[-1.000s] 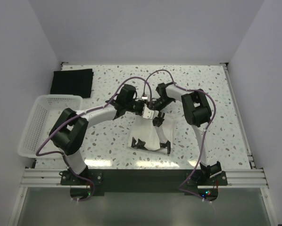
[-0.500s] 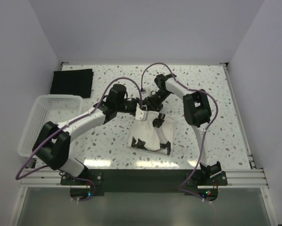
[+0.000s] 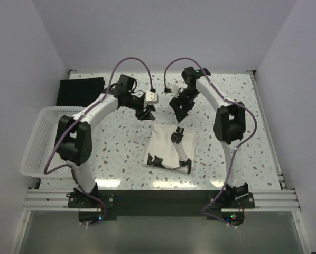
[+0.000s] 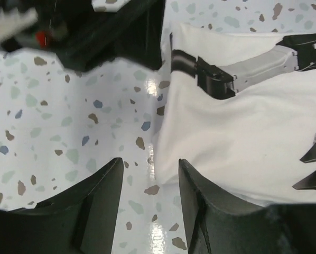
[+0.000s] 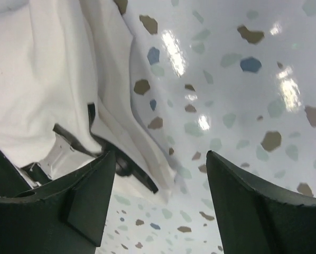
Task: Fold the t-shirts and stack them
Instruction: Fold the tshirt
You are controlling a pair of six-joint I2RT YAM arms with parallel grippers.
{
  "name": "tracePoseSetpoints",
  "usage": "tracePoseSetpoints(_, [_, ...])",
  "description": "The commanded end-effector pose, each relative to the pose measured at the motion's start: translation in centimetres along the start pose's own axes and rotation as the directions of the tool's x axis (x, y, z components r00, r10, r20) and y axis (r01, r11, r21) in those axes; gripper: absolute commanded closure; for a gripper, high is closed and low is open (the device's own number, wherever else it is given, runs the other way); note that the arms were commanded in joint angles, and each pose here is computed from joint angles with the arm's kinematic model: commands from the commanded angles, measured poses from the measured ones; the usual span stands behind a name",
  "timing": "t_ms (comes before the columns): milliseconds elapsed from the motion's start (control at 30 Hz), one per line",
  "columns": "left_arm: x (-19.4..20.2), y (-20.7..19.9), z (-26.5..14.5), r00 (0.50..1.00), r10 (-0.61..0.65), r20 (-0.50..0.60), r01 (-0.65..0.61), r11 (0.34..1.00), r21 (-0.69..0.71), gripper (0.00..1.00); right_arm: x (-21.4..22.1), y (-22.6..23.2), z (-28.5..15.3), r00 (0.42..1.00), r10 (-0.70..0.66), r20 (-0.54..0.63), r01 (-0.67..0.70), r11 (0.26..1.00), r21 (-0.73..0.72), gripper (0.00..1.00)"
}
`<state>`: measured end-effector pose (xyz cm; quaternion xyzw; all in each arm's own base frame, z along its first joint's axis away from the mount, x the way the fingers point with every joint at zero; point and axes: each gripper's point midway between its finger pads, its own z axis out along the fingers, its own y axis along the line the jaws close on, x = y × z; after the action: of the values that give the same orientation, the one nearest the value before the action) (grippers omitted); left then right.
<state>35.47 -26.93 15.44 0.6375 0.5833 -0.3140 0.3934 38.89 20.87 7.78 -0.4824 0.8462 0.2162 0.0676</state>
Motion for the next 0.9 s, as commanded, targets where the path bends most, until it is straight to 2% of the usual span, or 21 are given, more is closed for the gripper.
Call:
tracePoseSetpoints(0, [1.1,-0.8,-0.1,0.953,-0.303,-0.022,0.303,0.943,0.136,0.47,3.9,1.2,-5.2,0.998,0.068,0.000,-0.068,0.997,-0.039,0.27])
tracePoseSetpoints(67, [2.8,-0.5,0.9,0.913,-0.404,-0.060,0.408,0.898,0.162,0.44,4.6,1.9,-5.2,0.995,0.095,0.019,-0.093,0.993,-0.076,0.26])
tracePoseSetpoints(167, [3.4,1.1,1.6,0.893,-0.443,-0.071,0.449,0.881,0.146,0.41,5.1,2.6,-4.3,0.991,0.114,0.063,-0.108,0.989,-0.097,0.26])
tracePoseSetpoints(267, [4.1,1.3,2.2,0.875,-0.477,-0.087,0.485,0.861,0.152,0.40,6.2,2.5,-2.3,0.988,0.152,0.040,-0.146,0.982,-0.122,0.27])
tracePoseSetpoints(500, [5.8,0.1,3.2,0.849,-0.511,-0.131,0.528,0.823,0.210,0.40,7.3,1.5,0.2,0.986,0.161,0.033,-0.155,0.978,-0.141,0.27])
tracePoseSetpoints(667, [6.9,-0.8,3.9,0.819,-0.553,-0.155,0.574,0.784,0.236,0.43,6.8,1.8,0.4,0.985,0.165,0.051,-0.154,0.972,-0.177,0.31])
tracePoseSetpoints(767, [7.4,-1.2,4.1,0.816,-0.553,-0.166,0.578,0.778,0.248,0.46,6.7,2.0,0.3,0.984,0.170,0.045,-0.159,0.969,-0.191,0.40])
tracePoseSetpoints(867, [7.2,-1.5,4.2,0.823,-0.546,-0.159,0.568,0.779,0.266,0.54,7.0,2.3,0.2,0.986,0.167,0.026,-0.159,0.966,-0.202,0.44])
